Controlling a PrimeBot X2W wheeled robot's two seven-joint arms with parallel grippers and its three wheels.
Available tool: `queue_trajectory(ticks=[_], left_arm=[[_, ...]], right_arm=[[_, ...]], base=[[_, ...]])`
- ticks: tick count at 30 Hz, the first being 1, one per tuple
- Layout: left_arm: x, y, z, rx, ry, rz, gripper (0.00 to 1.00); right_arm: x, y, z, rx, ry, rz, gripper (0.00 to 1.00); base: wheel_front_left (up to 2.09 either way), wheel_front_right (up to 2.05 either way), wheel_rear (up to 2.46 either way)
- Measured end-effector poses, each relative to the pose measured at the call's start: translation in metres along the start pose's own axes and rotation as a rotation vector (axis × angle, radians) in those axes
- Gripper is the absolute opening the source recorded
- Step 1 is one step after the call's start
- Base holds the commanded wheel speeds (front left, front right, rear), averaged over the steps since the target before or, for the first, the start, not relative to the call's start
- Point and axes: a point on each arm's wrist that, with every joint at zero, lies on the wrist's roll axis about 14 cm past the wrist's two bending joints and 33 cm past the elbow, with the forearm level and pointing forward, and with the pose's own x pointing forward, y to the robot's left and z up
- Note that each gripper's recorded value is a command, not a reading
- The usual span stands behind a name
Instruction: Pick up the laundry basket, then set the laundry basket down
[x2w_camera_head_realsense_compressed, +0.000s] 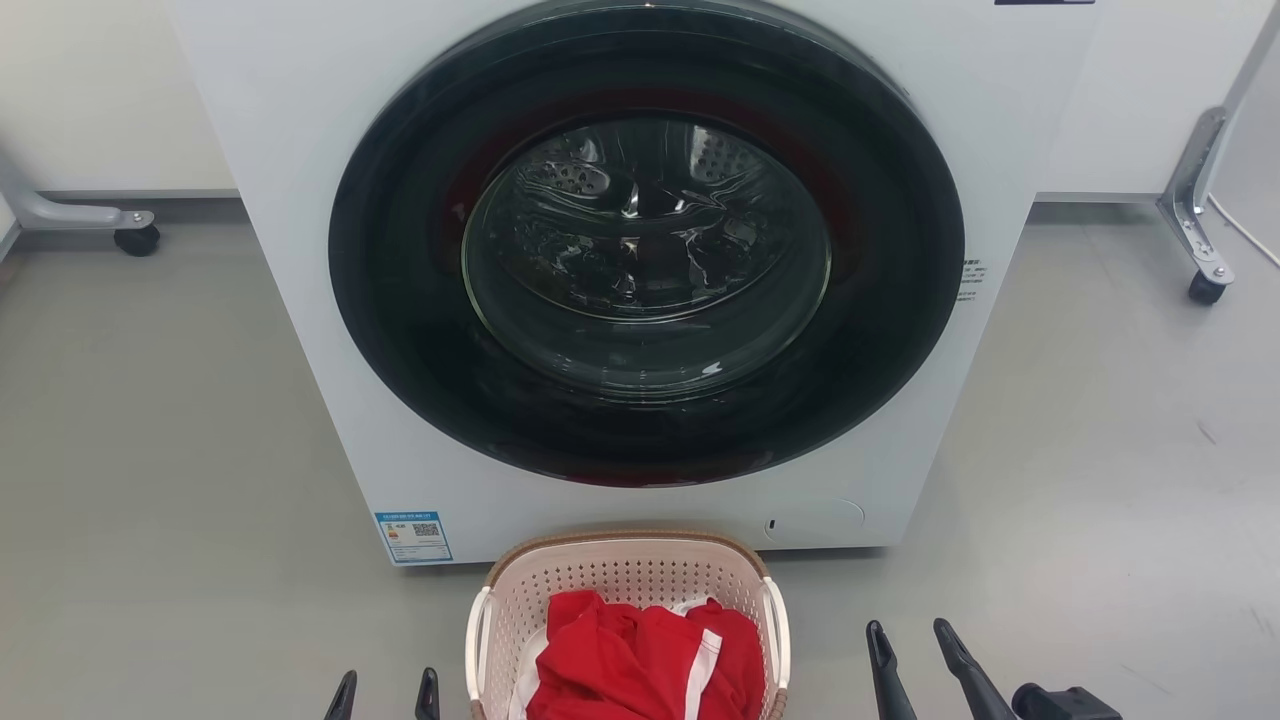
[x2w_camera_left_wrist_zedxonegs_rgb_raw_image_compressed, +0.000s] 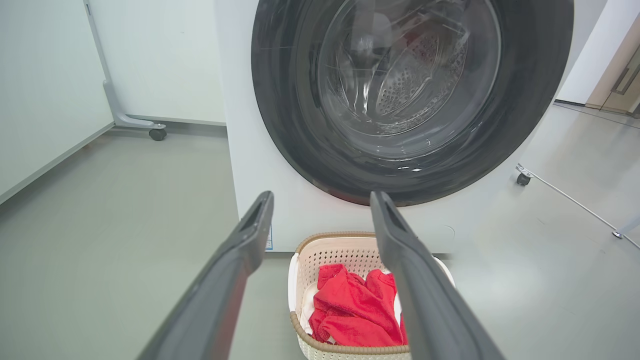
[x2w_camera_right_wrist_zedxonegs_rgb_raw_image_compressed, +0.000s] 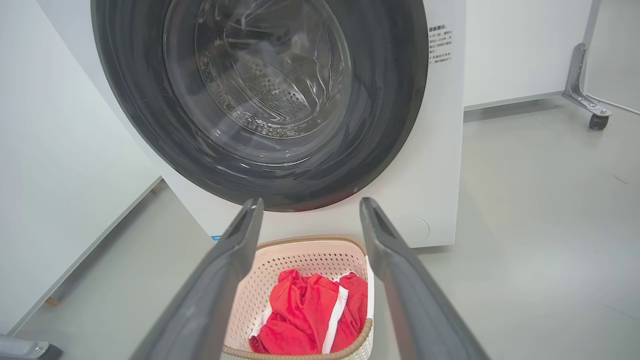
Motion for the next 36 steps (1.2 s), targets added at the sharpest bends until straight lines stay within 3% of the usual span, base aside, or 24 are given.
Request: queue_trajectory(ticks=[36], left_arm=[[0.004, -0.008, 0.016, 0.034, -0.059, -0.011, 1.00]], right_arm=[[-0.008, -0.003, 0.033, -0.072, -0.136, -0.047, 1.00]], base=[[0.00, 0.00, 0.00]])
